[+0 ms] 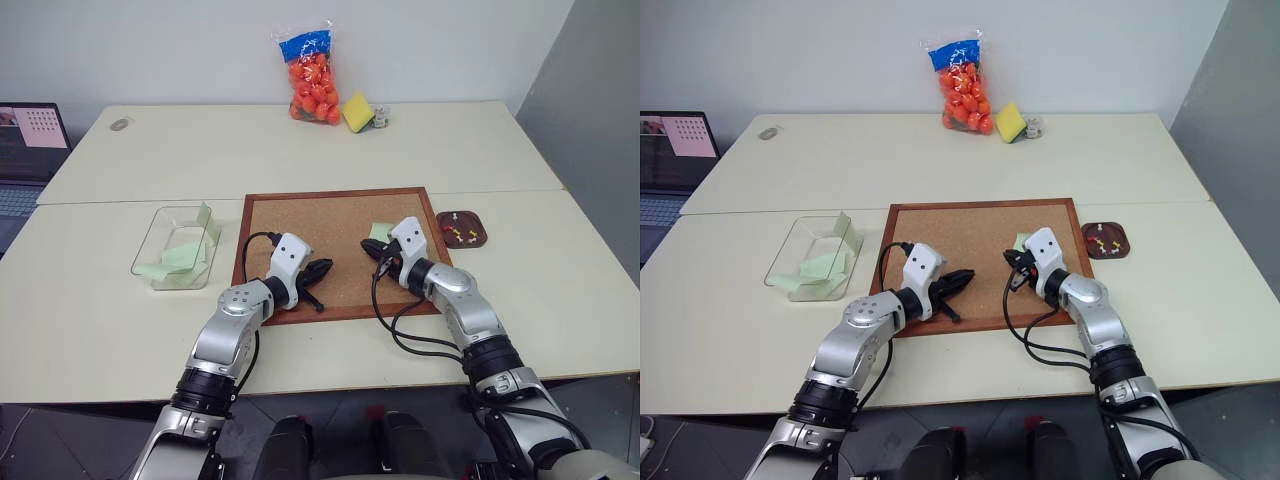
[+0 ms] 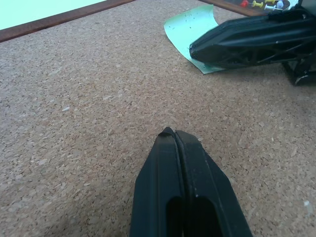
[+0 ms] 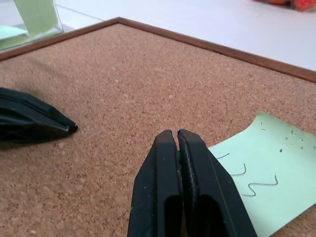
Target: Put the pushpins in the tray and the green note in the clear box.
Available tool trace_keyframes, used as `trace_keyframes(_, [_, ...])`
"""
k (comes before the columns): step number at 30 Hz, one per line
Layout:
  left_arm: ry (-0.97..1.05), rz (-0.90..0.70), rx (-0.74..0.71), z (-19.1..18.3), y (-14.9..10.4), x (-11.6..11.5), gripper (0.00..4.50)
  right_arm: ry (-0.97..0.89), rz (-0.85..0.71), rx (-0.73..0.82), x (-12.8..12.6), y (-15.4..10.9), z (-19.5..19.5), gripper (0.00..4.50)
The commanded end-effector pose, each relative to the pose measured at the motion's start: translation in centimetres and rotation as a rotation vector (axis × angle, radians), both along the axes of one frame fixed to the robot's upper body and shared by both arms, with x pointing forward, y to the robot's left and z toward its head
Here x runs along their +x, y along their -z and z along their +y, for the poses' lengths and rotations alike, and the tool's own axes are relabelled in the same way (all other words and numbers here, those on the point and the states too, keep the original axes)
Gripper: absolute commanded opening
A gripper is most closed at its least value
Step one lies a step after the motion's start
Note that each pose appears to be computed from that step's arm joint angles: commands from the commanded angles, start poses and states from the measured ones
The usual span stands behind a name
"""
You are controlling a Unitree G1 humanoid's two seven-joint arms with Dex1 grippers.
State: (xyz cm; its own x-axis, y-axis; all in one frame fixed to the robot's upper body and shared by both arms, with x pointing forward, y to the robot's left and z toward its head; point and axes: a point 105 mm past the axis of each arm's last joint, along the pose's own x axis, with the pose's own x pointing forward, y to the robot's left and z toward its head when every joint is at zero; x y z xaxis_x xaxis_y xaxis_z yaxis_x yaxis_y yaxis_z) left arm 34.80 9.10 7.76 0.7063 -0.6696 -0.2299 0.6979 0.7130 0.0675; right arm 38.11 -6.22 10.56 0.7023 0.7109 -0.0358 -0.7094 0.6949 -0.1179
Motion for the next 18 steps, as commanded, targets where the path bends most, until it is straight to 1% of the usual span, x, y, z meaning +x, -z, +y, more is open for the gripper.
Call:
trace_keyframes(1, [-0.003,0.110,0.009,-0.4,2.5,-0.8,0.00,-0.052,-0.115,0.077,-0.6,-3.7,0.7,0.02])
trace_keyframes(12, [0.003,0.099,0.027,-0.2,2.5,-0.7,0.00,-0.027,-0.115,0.090,-0.7,-4.0,-0.1,0.02])
trace_keyframes(14, [0.007,0.071,0.037,-0.2,2.2,-0.6,0.00,-0.032,-0.112,0.088,-1.0,-4.0,-0.3,0.02])
trace_keyframes(17, [0.008,-0.001,0.021,-0.2,0.8,-0.3,0.00,-0.043,-0.094,0.103,-1.4,-4.4,-0.7,0.02])
trace_keyframes(18, [0.023,-0.018,0.001,-0.3,0.2,-0.4,0.37,-0.049,-0.090,0.109,-1.5,-4.6,-0.8,0.00])
